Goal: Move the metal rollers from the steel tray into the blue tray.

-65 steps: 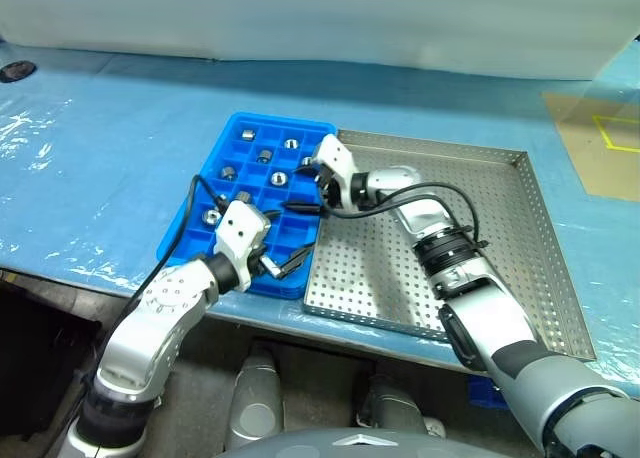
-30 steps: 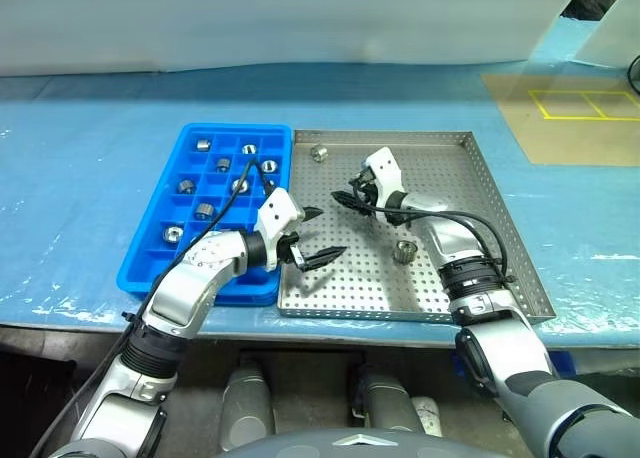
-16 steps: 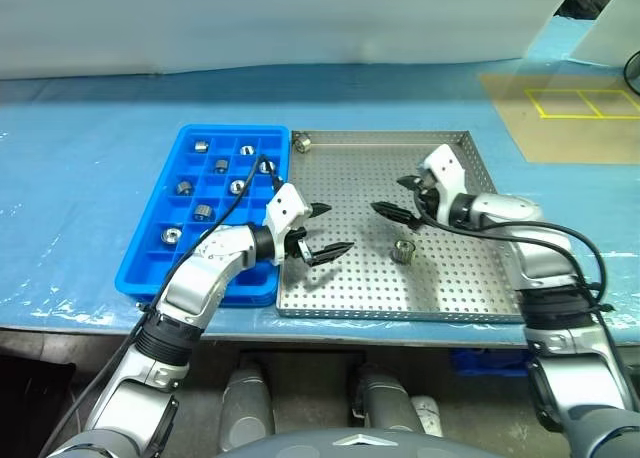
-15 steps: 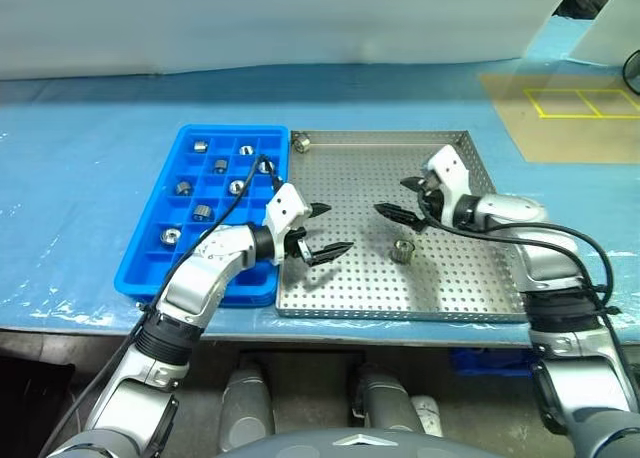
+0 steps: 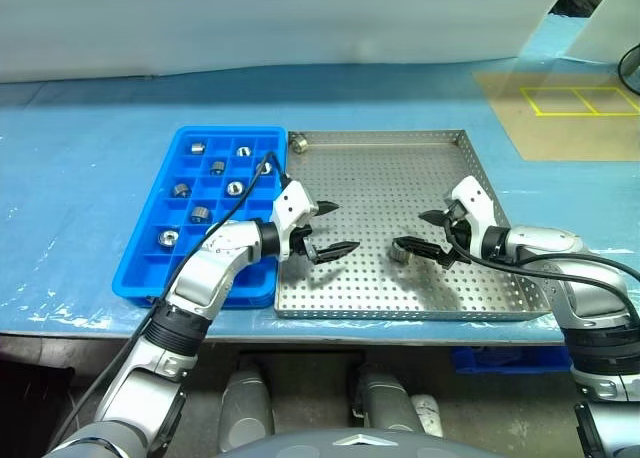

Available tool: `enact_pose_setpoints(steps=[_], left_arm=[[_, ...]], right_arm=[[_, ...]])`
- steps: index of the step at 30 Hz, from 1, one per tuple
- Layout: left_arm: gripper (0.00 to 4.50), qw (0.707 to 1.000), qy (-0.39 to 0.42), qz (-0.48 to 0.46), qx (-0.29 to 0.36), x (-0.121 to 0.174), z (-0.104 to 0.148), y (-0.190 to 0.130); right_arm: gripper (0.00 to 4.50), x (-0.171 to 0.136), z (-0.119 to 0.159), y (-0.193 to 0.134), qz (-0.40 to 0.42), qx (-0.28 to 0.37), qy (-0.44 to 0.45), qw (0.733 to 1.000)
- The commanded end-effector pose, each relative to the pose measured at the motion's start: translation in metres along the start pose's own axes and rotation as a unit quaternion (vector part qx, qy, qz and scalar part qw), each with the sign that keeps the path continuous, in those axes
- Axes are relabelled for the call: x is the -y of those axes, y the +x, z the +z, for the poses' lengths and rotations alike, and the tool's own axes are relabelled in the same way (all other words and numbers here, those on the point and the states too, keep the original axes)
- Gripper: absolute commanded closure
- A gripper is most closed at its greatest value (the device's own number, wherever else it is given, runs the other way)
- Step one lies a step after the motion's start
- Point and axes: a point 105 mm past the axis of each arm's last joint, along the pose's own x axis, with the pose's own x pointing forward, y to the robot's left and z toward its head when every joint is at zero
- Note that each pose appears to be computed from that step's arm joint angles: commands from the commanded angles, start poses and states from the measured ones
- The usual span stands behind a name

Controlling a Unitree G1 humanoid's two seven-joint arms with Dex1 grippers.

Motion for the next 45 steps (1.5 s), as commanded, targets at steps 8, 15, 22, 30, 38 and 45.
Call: enact_pose_setpoints(steps=[8,15,22,30,38,45], left_arm=[[0.0,1.0,0.019,-0.006,0.014,0.002,0.009,0.002],[0.0,1.0,0.023,-0.001,0.013,0.0,0.011,-0.001],[0.0,0.999,0.024,0.029,0.008,-0.002,0.011,-0.013],[0.0,0.997,0.013,0.076,0.0,0.002,0.006,-0.03],[0.0,0.998,0.01,0.069,0.002,0.005,0.007,-0.024],[0.0,0.999,0.01,0.038,0.0,0.008,0.006,-0.016]], right_arm=[[0.02,-0.024,-0.023,0.016,0.042,-0.032,0.014,0.999],[2.04,-0.021,-0.007,0.024,0.036,-0.003,-0.006,0.999],[4.47,-0.029,0.013,0.039,0.071,0.02,-0.028,0.997],[4.47,-0.016,0.027,0.052,0.08,0.025,-0.057,0.995],[2.19,-0.001,0.03,0.035,0.07,0.024,-0.056,0.996],[0.02,-0.001,0.005,0.013,0.055,-0.006,-0.028,0.998]])
